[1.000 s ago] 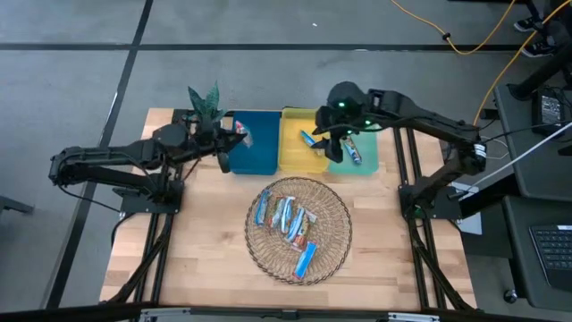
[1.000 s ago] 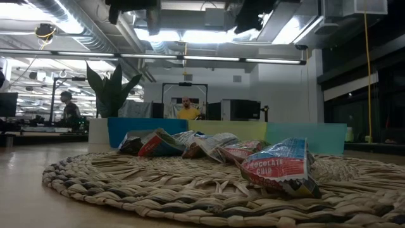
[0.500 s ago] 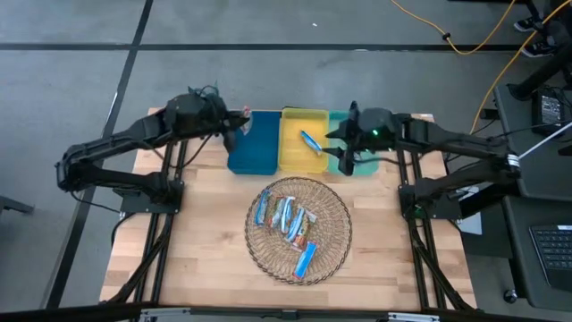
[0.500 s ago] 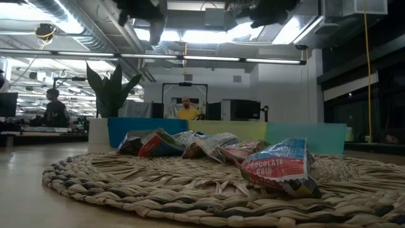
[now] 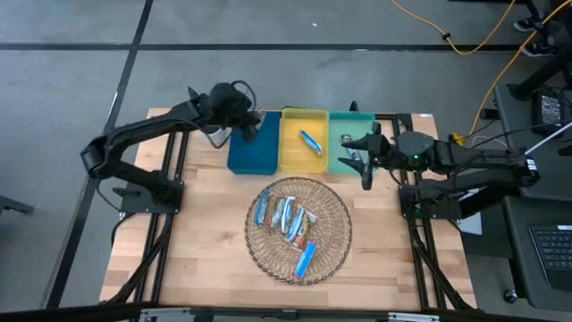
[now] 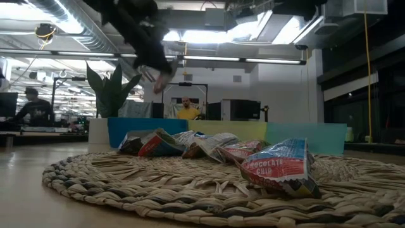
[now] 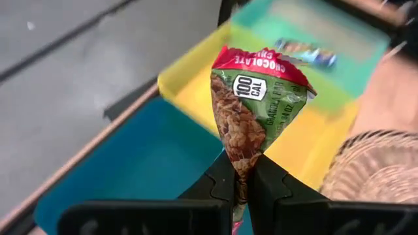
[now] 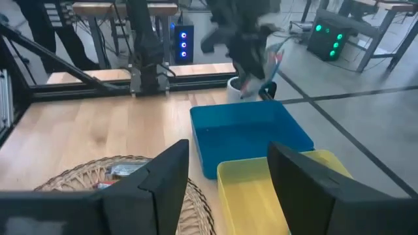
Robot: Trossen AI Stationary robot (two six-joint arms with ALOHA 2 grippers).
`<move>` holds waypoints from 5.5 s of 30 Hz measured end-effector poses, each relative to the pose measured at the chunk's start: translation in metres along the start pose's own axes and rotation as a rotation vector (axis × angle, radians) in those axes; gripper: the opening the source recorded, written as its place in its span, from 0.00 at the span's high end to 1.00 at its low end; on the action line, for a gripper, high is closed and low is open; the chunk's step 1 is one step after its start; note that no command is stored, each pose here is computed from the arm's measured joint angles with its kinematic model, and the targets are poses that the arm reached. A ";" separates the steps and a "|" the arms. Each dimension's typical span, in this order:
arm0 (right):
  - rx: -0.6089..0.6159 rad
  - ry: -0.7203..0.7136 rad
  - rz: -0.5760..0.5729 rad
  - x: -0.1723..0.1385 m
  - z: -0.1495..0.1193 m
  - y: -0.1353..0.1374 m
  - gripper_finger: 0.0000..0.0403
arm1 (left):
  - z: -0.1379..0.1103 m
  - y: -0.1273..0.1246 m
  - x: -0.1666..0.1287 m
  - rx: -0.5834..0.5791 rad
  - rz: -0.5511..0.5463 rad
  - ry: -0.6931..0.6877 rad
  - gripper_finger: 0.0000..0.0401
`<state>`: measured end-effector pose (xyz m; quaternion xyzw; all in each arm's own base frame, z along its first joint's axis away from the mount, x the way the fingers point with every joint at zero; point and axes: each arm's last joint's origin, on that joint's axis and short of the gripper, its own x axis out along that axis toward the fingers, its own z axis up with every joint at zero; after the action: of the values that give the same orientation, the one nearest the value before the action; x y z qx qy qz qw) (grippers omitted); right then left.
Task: Pick and place Granola Bars by type
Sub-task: Put the red granola bar into the blue bin, then put the blue granola bar into the light blue bin
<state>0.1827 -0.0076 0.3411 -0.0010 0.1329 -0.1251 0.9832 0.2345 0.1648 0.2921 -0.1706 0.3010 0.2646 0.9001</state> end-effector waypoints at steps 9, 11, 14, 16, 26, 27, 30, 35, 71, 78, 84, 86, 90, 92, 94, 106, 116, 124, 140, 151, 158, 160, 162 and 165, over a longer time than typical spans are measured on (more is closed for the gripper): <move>-0.008 -0.017 0.001 -0.004 -0.004 -0.001 0.48 | -0.023 0.011 0.061 -0.048 0.014 0.201 0.97; -0.024 -0.017 0.001 -0.004 -0.004 -0.001 0.48 | -0.028 0.013 0.071 -0.060 0.018 0.235 0.97; -0.041 -0.017 0.002 -0.004 -0.004 -0.001 0.48 | -0.035 0.014 0.084 -0.086 0.015 0.279 0.97; -0.057 -0.017 0.002 -0.004 -0.004 -0.001 0.48 | -0.040 0.015 0.092 -0.102 0.007 0.311 0.97; -0.066 -0.017 0.002 -0.004 -0.004 -0.001 0.48 | -0.057 0.018 0.115 -0.151 0.011 0.403 0.94; -0.066 -0.017 0.002 -0.004 -0.004 -0.001 0.48 | -0.057 0.018 0.115 -0.152 0.012 0.406 0.94; -0.065 -0.016 0.002 -0.004 -0.004 -0.001 0.48 | -0.060 0.019 0.118 -0.153 0.014 0.418 0.93; -0.065 -0.016 0.002 -0.004 -0.004 -0.001 0.48 | -0.063 0.020 0.122 -0.156 0.019 0.442 0.91; 0.020 -0.012 -0.040 -0.004 -0.004 -0.002 0.48 | -0.027 -0.073 -0.043 -0.001 -0.120 0.118 0.56; 0.019 -0.011 -0.023 -0.004 -0.004 -0.002 0.48 | -0.044 -0.100 -0.068 0.045 -0.201 0.170 0.56; 0.019 -0.011 -0.023 -0.004 -0.004 -0.002 0.48 | -0.058 -0.122 -0.080 0.123 -0.274 0.198 0.57; 0.019 -0.011 -0.023 -0.004 -0.004 -0.002 0.48 | -0.064 -0.129 -0.084 0.149 -0.273 0.210 0.57; 0.020 -0.011 -0.020 -0.004 -0.004 -0.002 0.48 | -0.078 -0.139 -0.086 0.184 -0.247 0.221 0.57; 0.024 -0.011 -0.019 -0.004 -0.004 -0.002 0.48 | -0.085 -0.142 -0.086 0.183 -0.224 0.233 0.57; 0.021 -0.011 -0.014 -0.004 -0.004 -0.002 0.48 | -0.093 -0.144 -0.085 0.165 -0.212 0.241 0.57; 0.003 0.042 -0.015 -0.004 -0.010 -0.002 0.48 | -0.127 -0.145 -0.064 -0.091 -0.164 0.270 0.56; 0.001 0.046 -0.015 -0.004 -0.010 -0.002 0.48 | -0.137 -0.162 -0.032 -0.195 -0.204 0.243 0.56; -0.005 0.040 -0.015 -0.004 -0.009 -0.002 0.48 | -0.152 -0.183 0.012 -0.275 -0.233 0.298 0.56; -0.029 0.040 -0.014 -0.004 -0.009 -0.002 0.48 | -0.184 -0.184 0.057 -0.389 -0.031 0.352 0.61; -0.056 0.049 -0.015 -0.004 -0.010 -0.002 0.48 | -0.170 -0.187 0.048 -0.425 -0.155 0.352 0.72; -0.056 0.049 -0.015 -0.004 -0.010 -0.002 0.48 | -0.158 -0.183 0.029 -0.413 -0.169 0.330 0.73; -0.056 0.049 -0.015 -0.004 -0.010 -0.002 0.48 | -0.160 -0.181 0.028 -0.409 -0.157 0.352 0.72; -0.056 0.049 -0.015 -0.004 -0.010 -0.002 0.48 | -0.163 -0.178 0.027 -0.405 -0.137 0.396 0.70; -0.056 0.053 -0.016 -0.003 -0.010 -0.002 0.48 | -0.168 -0.174 0.027 -0.388 -0.089 0.433 0.67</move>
<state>0.1768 -0.0081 0.3319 -0.0263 0.1621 -0.1290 0.9780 0.2782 -0.0432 0.1734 -0.4051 0.4222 0.2350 0.7762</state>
